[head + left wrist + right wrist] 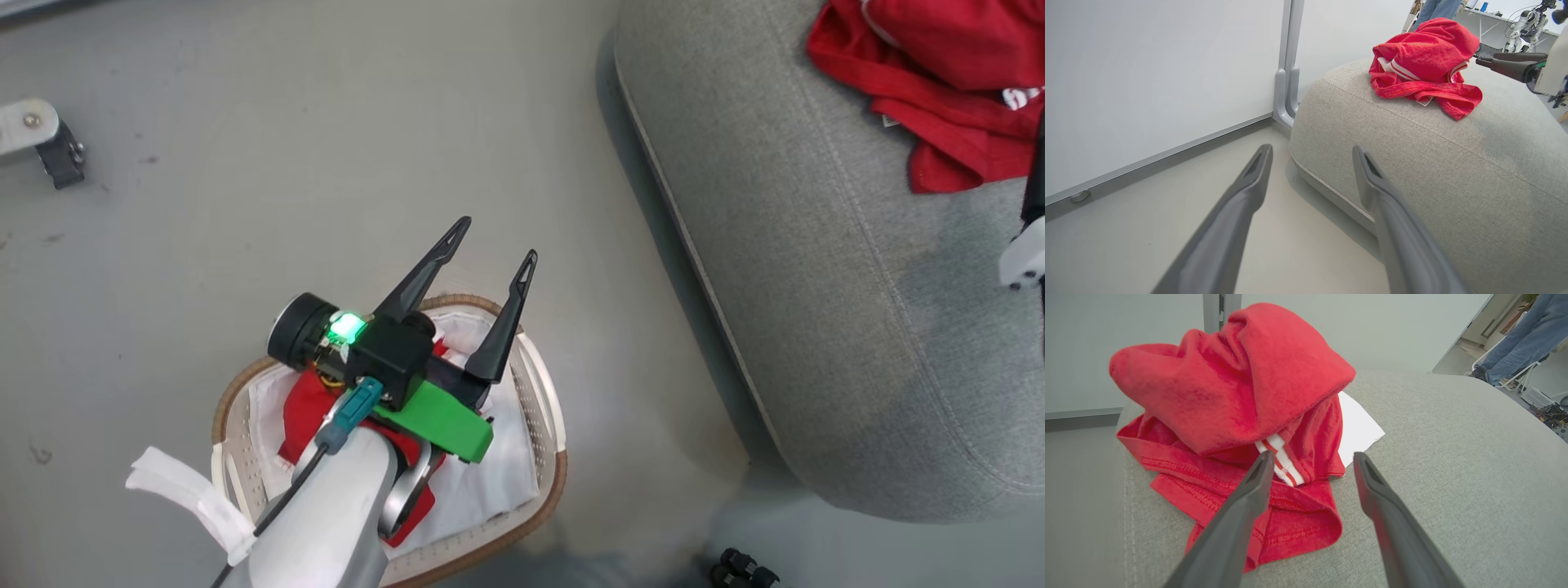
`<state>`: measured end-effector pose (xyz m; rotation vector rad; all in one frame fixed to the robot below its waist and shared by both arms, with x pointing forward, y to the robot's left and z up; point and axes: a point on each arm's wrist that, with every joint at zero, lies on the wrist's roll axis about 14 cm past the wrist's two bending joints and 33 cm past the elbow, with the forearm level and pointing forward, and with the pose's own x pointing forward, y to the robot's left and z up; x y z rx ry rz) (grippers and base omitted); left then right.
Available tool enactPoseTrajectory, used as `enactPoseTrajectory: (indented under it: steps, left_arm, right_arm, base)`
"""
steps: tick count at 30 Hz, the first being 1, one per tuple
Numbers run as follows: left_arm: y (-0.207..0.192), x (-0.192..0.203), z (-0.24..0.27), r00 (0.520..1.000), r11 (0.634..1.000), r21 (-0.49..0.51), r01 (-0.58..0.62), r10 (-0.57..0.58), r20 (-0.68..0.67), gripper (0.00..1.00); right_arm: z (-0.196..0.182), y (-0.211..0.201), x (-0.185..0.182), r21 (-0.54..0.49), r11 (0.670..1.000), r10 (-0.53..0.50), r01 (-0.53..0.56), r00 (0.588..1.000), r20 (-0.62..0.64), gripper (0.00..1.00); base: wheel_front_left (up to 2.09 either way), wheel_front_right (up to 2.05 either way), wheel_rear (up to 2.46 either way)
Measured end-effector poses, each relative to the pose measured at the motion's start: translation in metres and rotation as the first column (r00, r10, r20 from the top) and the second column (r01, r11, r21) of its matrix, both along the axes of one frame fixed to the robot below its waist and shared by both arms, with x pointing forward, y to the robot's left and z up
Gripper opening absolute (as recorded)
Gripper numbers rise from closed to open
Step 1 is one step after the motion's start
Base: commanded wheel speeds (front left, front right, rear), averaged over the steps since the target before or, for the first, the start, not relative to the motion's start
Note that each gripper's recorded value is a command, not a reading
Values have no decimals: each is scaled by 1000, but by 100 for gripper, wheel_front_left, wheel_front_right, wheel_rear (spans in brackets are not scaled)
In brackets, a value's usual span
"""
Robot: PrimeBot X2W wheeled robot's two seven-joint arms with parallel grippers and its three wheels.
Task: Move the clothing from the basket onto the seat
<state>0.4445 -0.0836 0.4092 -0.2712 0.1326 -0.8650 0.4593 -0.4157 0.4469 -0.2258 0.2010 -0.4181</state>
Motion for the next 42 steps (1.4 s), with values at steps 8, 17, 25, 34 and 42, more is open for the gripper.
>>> enactPoseTrajectory:
  steps: [8,17,25,34,42]
  left_arm:
    - [24,6,18,993,993,13,-115,115,18,100]
    - [75,9,32,958,957,48,-285,284,40,100]
    - [136,0,33,893,889,92,-449,448,37,100]
    - [184,-30,31,822,813,134,-567,570,18,100]
    - [205,-59,34,787,777,146,-612,616,22,100]
  right_arm:
    - [15,36,-23,82,995,52,-60,994,93,100]
    - [24,119,-14,184,948,223,-258,956,193,100]
    - [30,184,-10,215,884,363,-415,900,243,100]
    - [37,221,-27,245,843,411,-479,867,281,100]
    - [37,225,-51,271,837,403,-476,870,284,100]
  base:
    - [0,0,0]
    - [0,0,0]
    - [0,0,0]
    - [0,0,0]
    - [0,0,0]
